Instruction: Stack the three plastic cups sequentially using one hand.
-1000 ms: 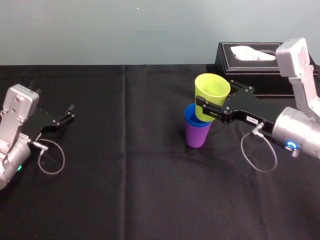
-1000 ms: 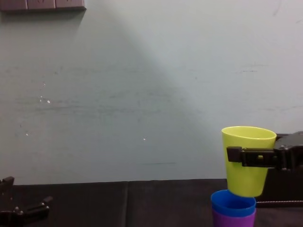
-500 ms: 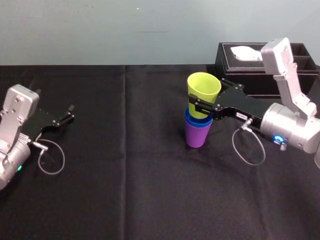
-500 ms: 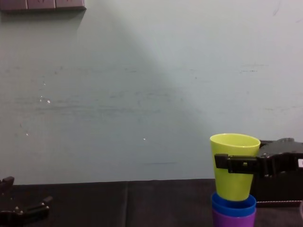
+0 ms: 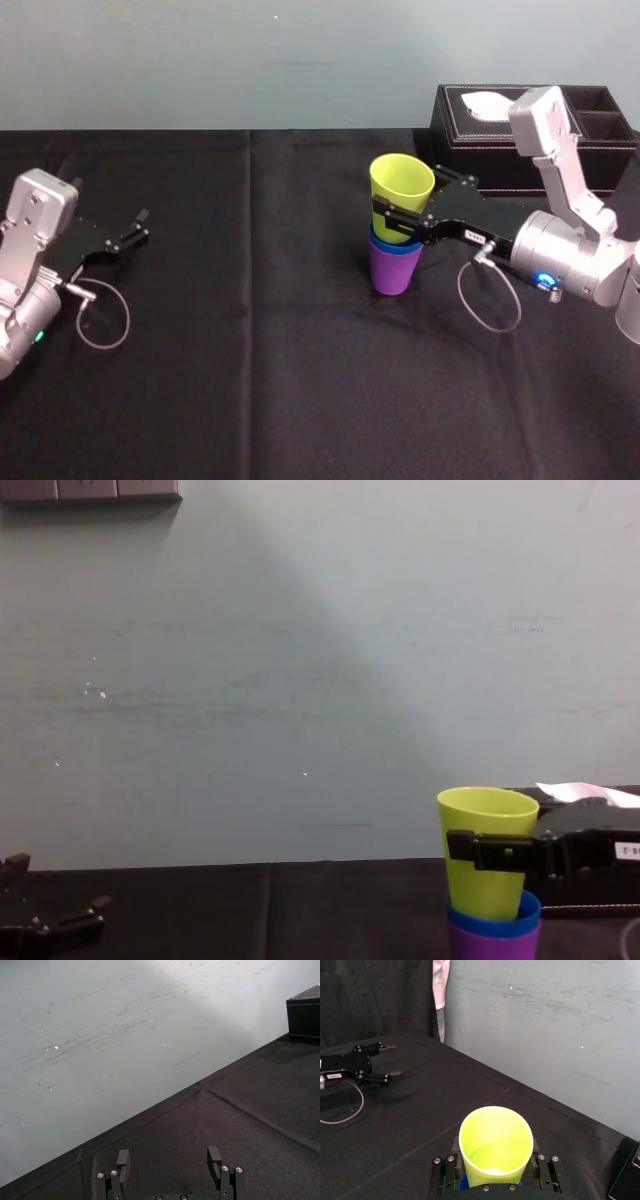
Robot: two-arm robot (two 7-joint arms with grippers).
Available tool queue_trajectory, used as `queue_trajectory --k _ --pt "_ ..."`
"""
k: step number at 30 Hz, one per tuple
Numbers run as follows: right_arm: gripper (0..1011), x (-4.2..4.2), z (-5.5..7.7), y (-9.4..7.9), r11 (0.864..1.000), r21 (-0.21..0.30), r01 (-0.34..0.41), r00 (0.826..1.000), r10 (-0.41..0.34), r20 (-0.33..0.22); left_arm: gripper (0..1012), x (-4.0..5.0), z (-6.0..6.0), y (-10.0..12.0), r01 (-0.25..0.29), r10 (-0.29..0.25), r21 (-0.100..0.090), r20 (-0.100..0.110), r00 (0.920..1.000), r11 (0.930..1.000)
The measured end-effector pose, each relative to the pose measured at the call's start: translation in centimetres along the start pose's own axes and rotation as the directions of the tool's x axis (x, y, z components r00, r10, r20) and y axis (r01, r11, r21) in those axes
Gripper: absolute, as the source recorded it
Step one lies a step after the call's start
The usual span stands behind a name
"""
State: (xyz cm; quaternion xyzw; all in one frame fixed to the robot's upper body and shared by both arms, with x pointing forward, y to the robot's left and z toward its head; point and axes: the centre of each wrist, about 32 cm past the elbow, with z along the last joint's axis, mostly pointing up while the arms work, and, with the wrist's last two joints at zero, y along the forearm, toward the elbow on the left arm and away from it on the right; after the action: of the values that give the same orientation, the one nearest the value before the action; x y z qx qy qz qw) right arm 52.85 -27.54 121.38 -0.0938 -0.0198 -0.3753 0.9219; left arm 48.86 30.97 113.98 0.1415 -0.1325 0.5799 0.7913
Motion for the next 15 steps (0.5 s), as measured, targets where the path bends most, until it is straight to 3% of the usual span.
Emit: queue_trajectory --k 15 --pt "734 0.11 -0.61 0.26 1.000 -0.011 -0.003 1.000 0.003 -0.010 1011 0.00 0.00 0.00 0.000 0.000 0.000 0.000 1.0000 1.0000"
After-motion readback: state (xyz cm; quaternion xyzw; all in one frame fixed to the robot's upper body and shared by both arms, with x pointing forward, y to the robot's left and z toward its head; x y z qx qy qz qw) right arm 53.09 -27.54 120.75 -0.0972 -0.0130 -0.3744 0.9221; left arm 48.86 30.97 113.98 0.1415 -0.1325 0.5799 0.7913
